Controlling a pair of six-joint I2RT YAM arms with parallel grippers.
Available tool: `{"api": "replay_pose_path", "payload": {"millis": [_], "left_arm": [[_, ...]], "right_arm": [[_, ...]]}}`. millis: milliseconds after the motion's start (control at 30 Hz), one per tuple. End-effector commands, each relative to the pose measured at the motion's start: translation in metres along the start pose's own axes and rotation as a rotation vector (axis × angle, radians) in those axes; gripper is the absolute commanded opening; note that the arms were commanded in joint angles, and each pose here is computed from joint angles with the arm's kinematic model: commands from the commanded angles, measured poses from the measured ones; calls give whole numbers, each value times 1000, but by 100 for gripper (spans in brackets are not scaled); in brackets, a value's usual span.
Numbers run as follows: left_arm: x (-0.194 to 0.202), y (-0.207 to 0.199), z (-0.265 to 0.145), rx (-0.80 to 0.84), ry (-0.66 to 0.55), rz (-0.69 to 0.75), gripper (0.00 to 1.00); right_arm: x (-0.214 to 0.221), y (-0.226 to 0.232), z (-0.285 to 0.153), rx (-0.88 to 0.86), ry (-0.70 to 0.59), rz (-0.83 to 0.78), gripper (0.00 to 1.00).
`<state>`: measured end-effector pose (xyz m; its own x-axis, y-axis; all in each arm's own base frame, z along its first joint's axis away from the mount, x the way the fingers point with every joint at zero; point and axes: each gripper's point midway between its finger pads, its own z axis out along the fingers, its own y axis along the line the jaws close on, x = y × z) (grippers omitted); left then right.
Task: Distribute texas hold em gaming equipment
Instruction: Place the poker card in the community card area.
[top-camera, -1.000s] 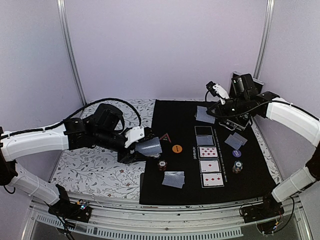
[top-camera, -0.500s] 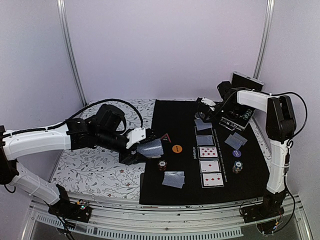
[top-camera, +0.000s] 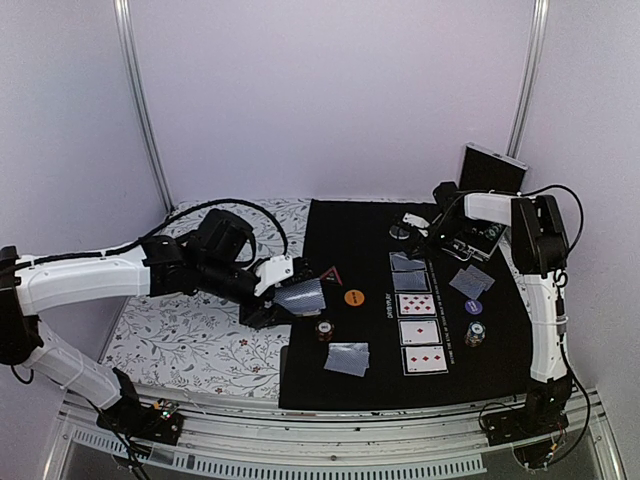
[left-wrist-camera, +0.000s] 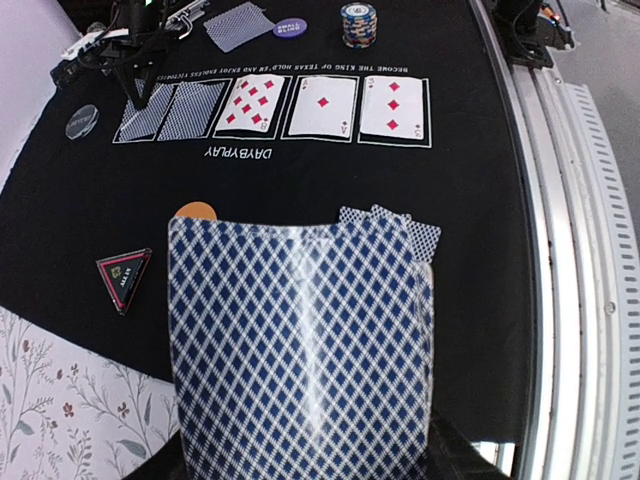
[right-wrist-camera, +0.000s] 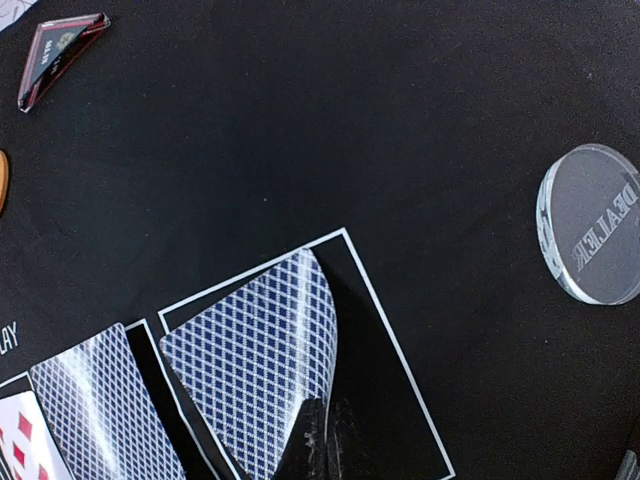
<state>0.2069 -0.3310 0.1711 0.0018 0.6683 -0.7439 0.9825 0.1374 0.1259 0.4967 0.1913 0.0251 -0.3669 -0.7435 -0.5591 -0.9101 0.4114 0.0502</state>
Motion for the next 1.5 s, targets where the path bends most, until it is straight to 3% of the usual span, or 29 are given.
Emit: {"api": "replay_pose_path", "payload": {"millis": [0,700,867,1267,1367,1400,1467], "left_arm": [[-2,7,1,-1,-23,-7,55],[-2,11,-1,-6,-27,-20,55],[-3,11,-2,-5,-31,-21,55],[-6,11,-5,-8,-37,-20,55],[-6,12,-5,-12,-37,-20,55],[-6,11,-5,-12,-37,-19,55],[-6,12,-5,-15,-35,-19,55]], "right_arm": [[12,-3,12,-17,18,4,2],[27,-13,18,25,69,60,3],[28,-20,11,68,65,86,10],[22,-25,1,104,65,99,39],[4,-30,-23,156,32,93,49],[-1,-32,-28,169,22,91,54],[-13,-34,-42,201,-2,95,85]]}}
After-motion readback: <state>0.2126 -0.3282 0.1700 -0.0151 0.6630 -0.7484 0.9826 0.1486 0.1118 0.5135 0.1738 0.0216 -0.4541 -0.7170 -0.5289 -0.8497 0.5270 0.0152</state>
